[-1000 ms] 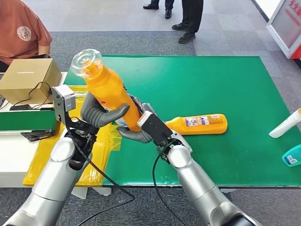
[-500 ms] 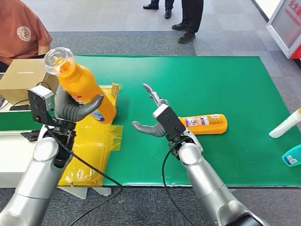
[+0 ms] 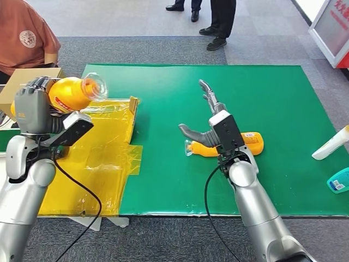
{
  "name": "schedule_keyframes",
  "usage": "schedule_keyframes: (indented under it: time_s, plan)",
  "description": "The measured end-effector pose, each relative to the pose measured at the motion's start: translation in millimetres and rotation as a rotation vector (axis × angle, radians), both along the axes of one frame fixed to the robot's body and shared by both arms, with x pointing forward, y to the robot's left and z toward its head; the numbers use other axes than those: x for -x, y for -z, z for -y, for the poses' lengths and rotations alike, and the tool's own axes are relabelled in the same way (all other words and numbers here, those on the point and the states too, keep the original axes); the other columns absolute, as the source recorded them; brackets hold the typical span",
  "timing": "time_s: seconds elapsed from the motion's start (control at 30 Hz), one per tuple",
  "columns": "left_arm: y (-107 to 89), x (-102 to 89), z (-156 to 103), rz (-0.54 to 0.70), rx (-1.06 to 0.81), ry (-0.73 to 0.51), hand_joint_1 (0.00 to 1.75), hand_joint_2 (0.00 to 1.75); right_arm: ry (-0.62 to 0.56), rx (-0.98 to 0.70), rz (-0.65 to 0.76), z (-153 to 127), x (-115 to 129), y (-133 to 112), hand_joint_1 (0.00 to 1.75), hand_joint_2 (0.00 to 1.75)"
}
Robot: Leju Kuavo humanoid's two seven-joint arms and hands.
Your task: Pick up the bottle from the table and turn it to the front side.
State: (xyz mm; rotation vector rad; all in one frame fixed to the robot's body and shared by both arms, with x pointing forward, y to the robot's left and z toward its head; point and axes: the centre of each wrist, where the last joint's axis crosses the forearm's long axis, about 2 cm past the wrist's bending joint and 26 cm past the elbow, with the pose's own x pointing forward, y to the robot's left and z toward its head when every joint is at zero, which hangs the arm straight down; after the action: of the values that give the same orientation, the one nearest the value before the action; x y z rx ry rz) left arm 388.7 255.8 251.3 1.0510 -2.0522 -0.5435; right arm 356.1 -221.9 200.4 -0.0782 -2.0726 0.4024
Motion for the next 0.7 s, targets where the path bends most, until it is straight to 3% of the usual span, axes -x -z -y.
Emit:
schedule_keyframes:
  time_s: [0.33, 0.7]
  plan:
    - [33.1, -20.5, 7, -0.092, -0.386, -0.183, 1.75, 1.75, -0.034, 0.012, 0.062, -4, 0, -19, 0.0, 1.75]
    - [85.2, -19.8, 32, -0.247, -0.514, -0.143, 1.75, 1.75, -0.066, 0.018, 0.107, -11, 6, -29, 0.0, 1.75]
